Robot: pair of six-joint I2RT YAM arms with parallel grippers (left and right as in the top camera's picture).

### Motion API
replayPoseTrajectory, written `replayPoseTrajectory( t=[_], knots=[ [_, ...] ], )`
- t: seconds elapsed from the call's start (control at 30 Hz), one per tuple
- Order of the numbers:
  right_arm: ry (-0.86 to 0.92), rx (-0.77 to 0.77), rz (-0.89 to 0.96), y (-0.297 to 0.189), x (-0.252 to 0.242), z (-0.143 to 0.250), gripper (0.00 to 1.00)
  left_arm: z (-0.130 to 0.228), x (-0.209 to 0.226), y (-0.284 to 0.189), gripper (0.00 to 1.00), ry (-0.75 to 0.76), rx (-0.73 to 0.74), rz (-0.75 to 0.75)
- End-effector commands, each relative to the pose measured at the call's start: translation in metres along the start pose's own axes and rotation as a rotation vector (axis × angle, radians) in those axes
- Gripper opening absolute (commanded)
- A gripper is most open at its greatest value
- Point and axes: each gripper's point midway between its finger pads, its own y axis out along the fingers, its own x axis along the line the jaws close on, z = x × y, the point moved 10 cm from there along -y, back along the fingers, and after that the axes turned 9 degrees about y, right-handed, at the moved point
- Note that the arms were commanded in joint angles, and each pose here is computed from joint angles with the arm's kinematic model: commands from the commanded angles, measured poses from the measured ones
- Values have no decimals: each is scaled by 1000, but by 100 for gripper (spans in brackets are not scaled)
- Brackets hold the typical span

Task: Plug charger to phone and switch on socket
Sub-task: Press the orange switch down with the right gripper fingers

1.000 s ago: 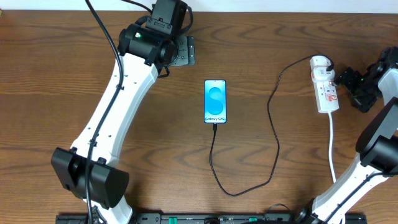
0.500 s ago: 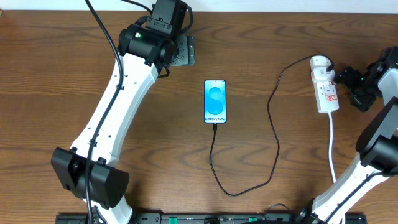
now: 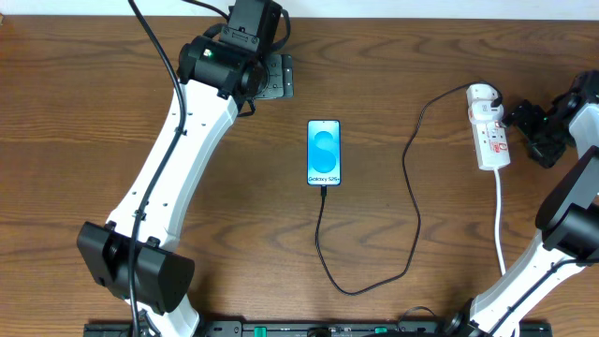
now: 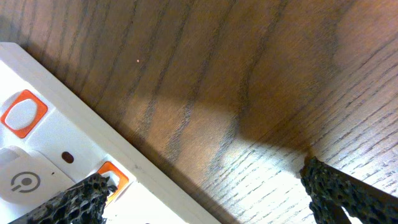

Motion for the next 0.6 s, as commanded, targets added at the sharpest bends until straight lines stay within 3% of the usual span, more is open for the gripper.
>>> replayPoseTrajectory(
  t=[0.0,0.57],
  knots=[
    [-28,54,9,16,1,12,99,0,3,3,87,-3,4,-24],
    [-38,66,12,17,5,16,99,0,3,3,87,-3,4,-24]
  ],
)
